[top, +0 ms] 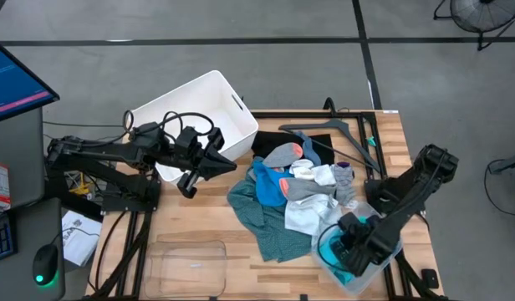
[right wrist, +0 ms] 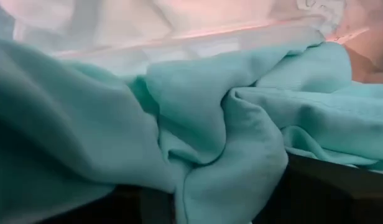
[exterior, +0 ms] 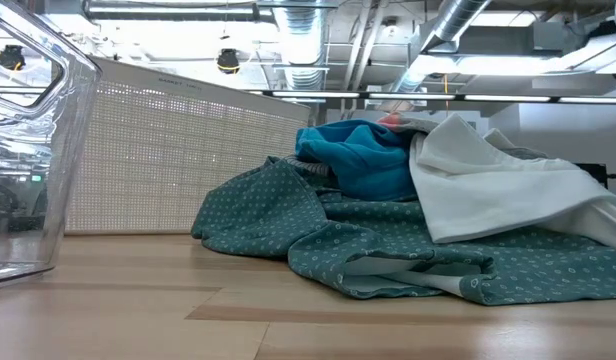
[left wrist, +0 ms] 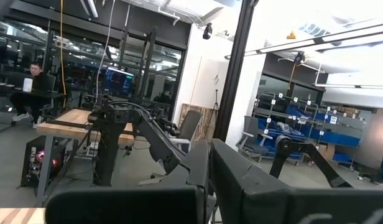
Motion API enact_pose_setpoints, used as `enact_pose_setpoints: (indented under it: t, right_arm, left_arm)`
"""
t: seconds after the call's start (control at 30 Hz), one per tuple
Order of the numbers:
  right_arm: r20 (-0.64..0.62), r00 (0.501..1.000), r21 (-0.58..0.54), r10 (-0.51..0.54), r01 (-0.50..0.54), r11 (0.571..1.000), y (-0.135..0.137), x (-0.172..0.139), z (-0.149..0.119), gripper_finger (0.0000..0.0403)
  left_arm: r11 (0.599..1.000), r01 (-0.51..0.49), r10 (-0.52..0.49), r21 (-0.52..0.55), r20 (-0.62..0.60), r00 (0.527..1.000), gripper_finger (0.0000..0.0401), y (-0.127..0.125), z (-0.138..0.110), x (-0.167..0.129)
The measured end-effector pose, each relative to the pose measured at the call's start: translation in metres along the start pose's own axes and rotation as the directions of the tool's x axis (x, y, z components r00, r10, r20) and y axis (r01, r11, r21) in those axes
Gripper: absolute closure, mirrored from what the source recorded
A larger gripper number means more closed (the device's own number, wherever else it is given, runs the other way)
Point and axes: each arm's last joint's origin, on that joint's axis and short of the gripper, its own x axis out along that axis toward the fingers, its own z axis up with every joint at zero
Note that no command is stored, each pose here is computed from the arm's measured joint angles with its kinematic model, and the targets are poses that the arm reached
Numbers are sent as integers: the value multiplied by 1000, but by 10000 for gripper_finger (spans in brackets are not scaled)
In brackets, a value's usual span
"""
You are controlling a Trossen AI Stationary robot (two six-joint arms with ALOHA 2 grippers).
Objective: Pick & Place Cloths
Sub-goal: Put the green shorts into the right transparent bin
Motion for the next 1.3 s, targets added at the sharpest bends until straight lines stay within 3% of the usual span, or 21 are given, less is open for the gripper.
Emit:
enact_pose_setpoints:
  t: [0.3, 0.5, 0.7, 1.3]
  right_arm:
    - [139, 989, -79, 59, -49, 996, 0, -3, -5, 292]
    - [32, 999, -185, 42, -36, 982, -5, -11, -21, 292]
    - [64, 997, -198, 53, -40, 979, -7, -11, -26, 292]
    - [-162, 987, -132, 17, -38, 991, -6, 26, -13, 326]
  left_arm:
    - [1000, -1, 1, 0, -1, 1000, 397, 0, 0, 0]
    - [1000, -1, 1, 0, -1, 1000, 397, 0, 0, 0]
    - [1000, -1, 1, 0, -1, 1000, 397, 0, 0, 0]
    - [1000, -4, 4, 1, -1, 1000, 397, 1, 0, 0]
